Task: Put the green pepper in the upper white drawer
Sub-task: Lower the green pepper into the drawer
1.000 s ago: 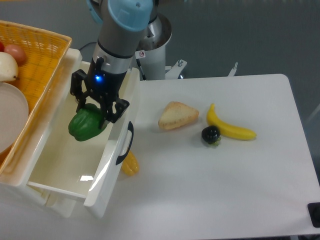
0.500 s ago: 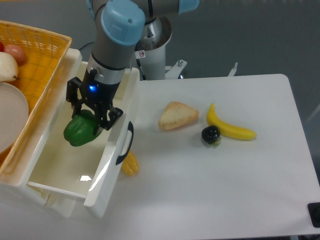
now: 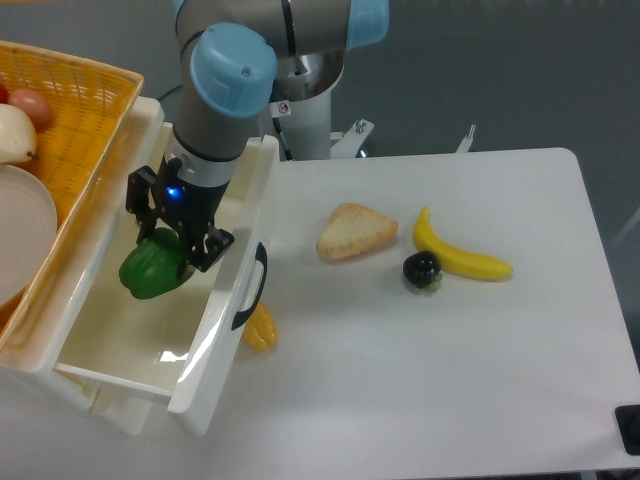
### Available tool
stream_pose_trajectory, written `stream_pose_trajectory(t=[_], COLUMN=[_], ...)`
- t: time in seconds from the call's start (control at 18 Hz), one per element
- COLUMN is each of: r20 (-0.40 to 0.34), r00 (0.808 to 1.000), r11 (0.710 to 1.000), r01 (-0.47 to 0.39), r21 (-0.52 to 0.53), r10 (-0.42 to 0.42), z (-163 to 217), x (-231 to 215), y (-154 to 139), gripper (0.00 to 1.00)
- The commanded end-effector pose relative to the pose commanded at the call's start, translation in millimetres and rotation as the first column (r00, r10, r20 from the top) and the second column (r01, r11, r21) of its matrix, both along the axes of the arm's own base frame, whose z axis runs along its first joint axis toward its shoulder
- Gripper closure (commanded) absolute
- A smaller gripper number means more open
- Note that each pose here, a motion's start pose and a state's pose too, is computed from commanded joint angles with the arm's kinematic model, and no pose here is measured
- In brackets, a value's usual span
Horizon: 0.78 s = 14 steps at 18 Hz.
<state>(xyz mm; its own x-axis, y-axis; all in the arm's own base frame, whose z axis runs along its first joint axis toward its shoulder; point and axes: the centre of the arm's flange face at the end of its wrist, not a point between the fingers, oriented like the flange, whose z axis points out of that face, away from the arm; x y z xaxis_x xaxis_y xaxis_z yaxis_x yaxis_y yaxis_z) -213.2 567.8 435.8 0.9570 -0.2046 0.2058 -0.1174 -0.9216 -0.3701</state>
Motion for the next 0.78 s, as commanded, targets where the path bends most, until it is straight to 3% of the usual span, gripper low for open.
stream_pose_trajectory(t=[0.5,0.78], r20=[-0.006,-0.020], r00=[1.000,1.000], r11=[1.000,0.999], r01=[0.013,0.023], r21=[-0.023,-0.036], r10=[-0.013,-0.023], z=[-9.8,-13.1], x=[3.7,4.6], y=[5.8,6.3], gripper=[0.77,0.61])
